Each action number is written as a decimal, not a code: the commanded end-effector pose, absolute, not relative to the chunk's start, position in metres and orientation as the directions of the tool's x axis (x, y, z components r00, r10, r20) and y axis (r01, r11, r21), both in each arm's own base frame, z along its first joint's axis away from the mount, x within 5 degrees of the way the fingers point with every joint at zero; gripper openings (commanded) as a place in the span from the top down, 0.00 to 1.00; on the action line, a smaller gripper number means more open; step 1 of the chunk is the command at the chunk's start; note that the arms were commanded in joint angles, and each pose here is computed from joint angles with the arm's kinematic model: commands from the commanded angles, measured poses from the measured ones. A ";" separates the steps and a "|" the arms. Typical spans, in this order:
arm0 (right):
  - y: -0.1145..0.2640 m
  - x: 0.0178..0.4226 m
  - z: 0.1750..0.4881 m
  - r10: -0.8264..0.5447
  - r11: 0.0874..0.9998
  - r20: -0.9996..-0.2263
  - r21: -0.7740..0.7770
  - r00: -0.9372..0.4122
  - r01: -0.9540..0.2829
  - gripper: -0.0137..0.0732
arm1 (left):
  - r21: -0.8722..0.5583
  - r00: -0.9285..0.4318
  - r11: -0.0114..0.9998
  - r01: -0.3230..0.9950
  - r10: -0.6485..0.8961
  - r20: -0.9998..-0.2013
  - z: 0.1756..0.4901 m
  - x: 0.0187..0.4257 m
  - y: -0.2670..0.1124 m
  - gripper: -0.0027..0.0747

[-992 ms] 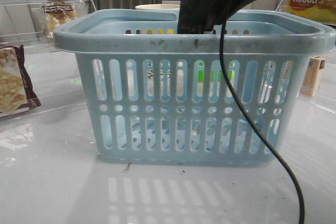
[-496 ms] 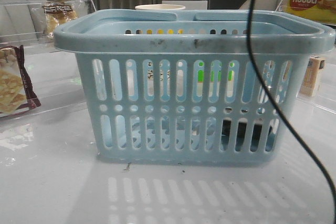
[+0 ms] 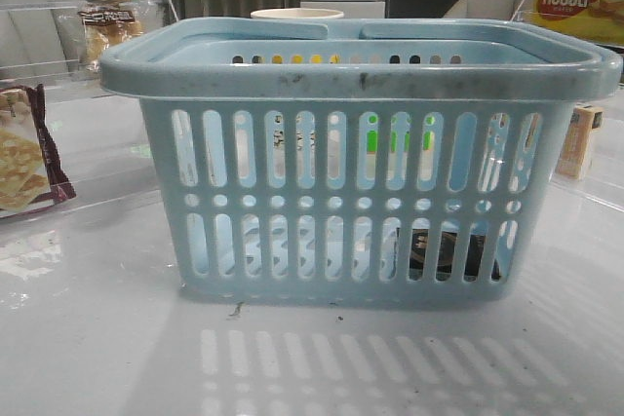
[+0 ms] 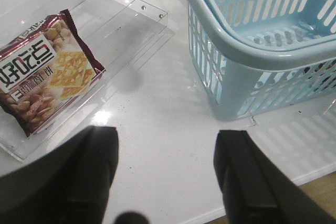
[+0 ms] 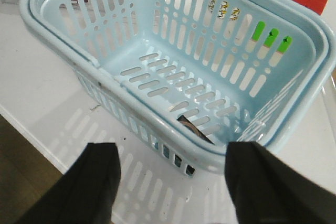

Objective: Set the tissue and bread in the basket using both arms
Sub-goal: 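Open the right gripper to drop the tissue, then raise it, then reach the left gripper to the packaged bread bun on the shelf, then grasp the bread bun with the left gripper and carry it over the basket, then lower the bread bun into the basket and open the left gripper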

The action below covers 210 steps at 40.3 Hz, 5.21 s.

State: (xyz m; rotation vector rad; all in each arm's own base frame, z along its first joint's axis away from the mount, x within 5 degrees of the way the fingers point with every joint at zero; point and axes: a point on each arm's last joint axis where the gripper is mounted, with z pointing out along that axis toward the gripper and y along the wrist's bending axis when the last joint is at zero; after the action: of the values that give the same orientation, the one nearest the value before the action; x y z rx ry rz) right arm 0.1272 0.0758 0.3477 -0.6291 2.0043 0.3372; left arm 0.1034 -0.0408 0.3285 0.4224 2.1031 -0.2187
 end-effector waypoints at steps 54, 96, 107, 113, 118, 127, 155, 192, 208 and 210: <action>0.058 0.096 0.352 -0.239 0.831 -0.933 -0.052 -0.271 -0.554 0.22 | 0.120 -0.483 0.947 0.297 0.258 -0.837 0.350 0.318 -0.084 0.10; 0.058 0.096 0.352 -0.239 0.831 -0.933 -0.052 -0.271 -0.554 0.22 | -0.073 -0.349 0.992 0.102 -0.033 -0.937 0.305 0.467 -0.055 0.45; 0.058 0.096 0.352 -0.239 0.831 -0.933 -0.052 -0.271 -0.554 0.22 | -0.073 -0.365 0.992 0.103 -0.031 -0.930 0.301 0.468 -0.055 0.69; 0.058 0.096 0.352 -0.239 0.831 -0.933 -0.052 -0.271 -0.554 0.22 | -0.074 -0.359 0.992 0.106 -0.031 -0.933 0.313 0.462 -0.055 0.80; 0.058 0.096 0.352 -0.239 0.831 -0.933 -0.052 -0.271 -0.554 0.22 | -0.075 -0.361 0.991 0.112 -0.030 -0.932 0.333 0.449 -0.054 0.85; 0.058 0.096 0.352 -0.239 0.831 -0.933 -0.052 -0.271 -0.554 0.22 | -0.079 -0.386 0.988 0.135 -0.022 -0.922 0.385 0.406 -0.052 0.85; 0.058 0.096 0.352 -0.239 0.831 -0.933 -0.052 -0.271 -0.554 0.22 | 0.064 -0.408 0.771 0.633 0.403 -0.820 0.452 0.250 -0.150 0.85; 0.058 0.096 0.352 -0.239 0.831 -0.933 -0.052 -0.271 -0.554 0.22 | 0.015 -0.408 0.646 0.763 0.500 -0.764 0.400 0.257 -0.228 0.37; 0.058 0.096 0.352 -0.239 0.831 -0.933 -0.052 -0.271 -0.554 0.22 | -0.003 -0.368 0.649 0.761 0.428 -0.825 0.407 0.166 -0.155 0.38; 0.058 0.096 0.352 -0.239 0.831 -0.933 -0.052 -0.271 -0.554 0.22 | -0.004 -0.368 0.650 0.760 0.425 -0.827 0.403 0.155 -0.145 0.38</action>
State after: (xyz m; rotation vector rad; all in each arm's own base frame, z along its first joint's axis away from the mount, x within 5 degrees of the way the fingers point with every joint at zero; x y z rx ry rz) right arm 0.0940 0.0586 0.3371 -0.6237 1.9594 0.3441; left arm 0.1739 -0.1585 0.3898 0.9857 2.1065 -0.4415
